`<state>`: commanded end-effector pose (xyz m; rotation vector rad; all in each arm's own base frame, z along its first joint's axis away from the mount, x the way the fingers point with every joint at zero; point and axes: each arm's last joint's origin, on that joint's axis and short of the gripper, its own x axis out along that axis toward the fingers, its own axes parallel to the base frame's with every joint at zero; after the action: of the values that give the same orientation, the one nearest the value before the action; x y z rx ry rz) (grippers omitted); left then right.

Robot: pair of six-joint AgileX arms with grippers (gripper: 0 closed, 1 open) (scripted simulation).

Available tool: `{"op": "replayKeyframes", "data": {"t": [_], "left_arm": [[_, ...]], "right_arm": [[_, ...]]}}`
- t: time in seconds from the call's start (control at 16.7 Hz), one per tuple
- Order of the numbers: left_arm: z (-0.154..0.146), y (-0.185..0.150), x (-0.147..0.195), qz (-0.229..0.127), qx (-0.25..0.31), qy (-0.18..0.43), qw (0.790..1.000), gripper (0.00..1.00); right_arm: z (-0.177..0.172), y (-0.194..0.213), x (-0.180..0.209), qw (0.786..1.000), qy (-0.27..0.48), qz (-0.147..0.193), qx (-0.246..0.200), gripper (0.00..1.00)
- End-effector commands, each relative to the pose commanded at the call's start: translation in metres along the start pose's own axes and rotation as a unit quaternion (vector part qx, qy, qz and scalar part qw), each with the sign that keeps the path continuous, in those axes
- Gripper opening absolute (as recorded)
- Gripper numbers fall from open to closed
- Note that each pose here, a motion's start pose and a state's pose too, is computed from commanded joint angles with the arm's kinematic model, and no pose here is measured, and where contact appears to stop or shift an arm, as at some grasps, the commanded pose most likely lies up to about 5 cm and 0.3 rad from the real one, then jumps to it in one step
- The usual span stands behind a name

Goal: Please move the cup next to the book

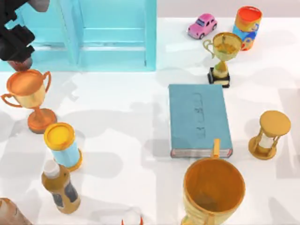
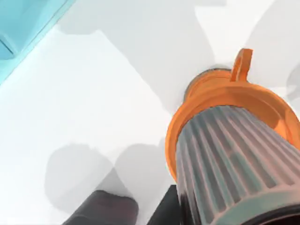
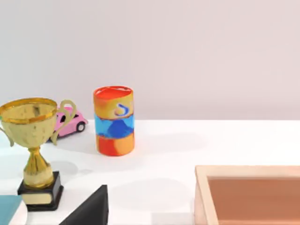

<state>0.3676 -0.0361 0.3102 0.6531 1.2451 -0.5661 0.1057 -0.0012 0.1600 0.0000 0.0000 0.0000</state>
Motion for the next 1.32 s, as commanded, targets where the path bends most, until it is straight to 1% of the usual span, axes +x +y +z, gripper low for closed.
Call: {"op": "replayKeyframes", "data": {"t": [0.12, 0.3, 0.48, 0.66, 0.78, 0.9, 1.32], "left_arm": [[0.037, -0.024, 0.008, -0.030, -0.077, 0.003, 0.997, 0.00], [0.081, -0.066, 0.029, -0.065, -0.183, 0.036, 0.980, 0.00], [0.111, -0.107, 0.045, -0.072, -0.268, 0.072, 0.958, 0.00], [0.127, -0.141, 0.052, -0.060, -0.331, 0.089, 0.938, 0.00], [0.134, -0.158, 0.052, -0.050, -0.360, 0.091, 0.927, 0.00], [0.137, -0.168, 0.053, -0.042, -0.377, 0.091, 0.921, 0.00], [0.137, -0.169, 0.052, -0.039, -0.385, 0.091, 0.918, 0.00]], "right_arm": [[0.000, 0.000, 0.000, 1.000, 0.000, 0.000, 0.000, 1.00], [0.000, 0.000, 0.000, 1.000, 0.000, 0.000, 0.000, 1.00], [0.000, 0.000, 0.000, 1.000, 0.000, 0.000, 0.000, 1.00], [0.000, 0.000, 0.000, 1.000, 0.000, 0.000, 0.000, 1.00], [0.000, 0.000, 0.000, 1.000, 0.000, 0.000, 0.000, 1.00], [0.000, 0.000, 0.000, 1.000, 0.000, 0.000, 0.000, 1.00], [0.000, 0.000, 0.000, 1.000, 0.000, 0.000, 0.000, 1.00]]}}
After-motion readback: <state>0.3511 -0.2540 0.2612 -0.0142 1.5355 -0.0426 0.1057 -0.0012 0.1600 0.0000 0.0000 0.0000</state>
